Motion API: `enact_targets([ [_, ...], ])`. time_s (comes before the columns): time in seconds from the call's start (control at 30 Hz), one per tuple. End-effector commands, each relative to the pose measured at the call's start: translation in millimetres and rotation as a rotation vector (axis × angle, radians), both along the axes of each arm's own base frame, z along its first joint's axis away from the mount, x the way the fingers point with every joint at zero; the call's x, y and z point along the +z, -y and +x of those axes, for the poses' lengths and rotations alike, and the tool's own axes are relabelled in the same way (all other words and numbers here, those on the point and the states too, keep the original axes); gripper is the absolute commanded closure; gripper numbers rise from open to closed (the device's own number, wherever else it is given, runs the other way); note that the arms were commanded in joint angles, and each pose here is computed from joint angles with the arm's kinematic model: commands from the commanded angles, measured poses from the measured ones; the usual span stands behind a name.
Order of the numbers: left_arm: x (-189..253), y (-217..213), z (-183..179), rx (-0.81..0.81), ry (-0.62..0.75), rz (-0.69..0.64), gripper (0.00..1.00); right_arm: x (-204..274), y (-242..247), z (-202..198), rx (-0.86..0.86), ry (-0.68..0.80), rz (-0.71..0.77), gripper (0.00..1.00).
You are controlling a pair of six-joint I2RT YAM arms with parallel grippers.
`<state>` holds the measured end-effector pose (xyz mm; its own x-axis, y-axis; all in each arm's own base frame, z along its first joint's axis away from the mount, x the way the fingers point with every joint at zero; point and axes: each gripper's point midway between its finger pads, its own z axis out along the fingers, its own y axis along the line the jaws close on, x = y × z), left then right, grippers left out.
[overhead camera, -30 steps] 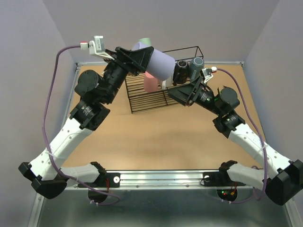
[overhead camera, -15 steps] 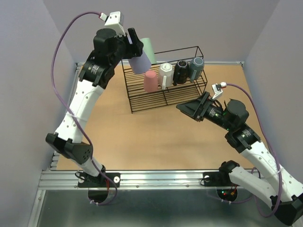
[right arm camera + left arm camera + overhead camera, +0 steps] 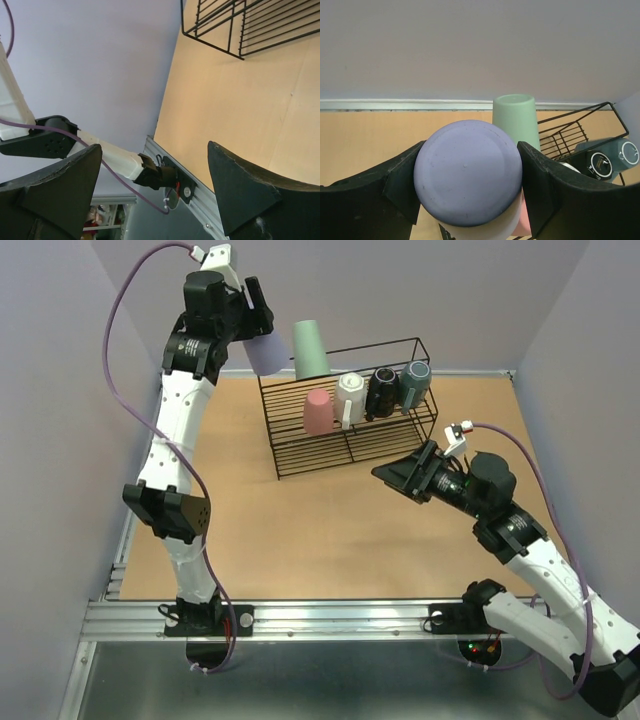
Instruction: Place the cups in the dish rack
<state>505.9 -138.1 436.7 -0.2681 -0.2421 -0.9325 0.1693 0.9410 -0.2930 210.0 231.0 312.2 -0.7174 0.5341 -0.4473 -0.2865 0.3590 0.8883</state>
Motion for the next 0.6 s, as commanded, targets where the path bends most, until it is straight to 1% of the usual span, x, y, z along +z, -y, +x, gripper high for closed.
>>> enact_targets([
  [0.0, 9.9, 6.8, 11.3, -0.055, 0.046, 0.014, 1.0, 4.5, -1.8, 6.2, -0.004, 0.028, -0.038, 0.09],
  [0.2, -26.3, 14.1, 28.5, -0.091, -0.018, 0.054, 1.0, 4.2, -6.9, 20.4, -0.005, 0.046, -0.096, 0.1],
  [0.57, -49.3, 11.6, 42.2, -0.079, -0.047, 0.102, 1.0, -9.1, -15.7, 36.0, 0.004, 0.017, -0.141, 0.09],
])
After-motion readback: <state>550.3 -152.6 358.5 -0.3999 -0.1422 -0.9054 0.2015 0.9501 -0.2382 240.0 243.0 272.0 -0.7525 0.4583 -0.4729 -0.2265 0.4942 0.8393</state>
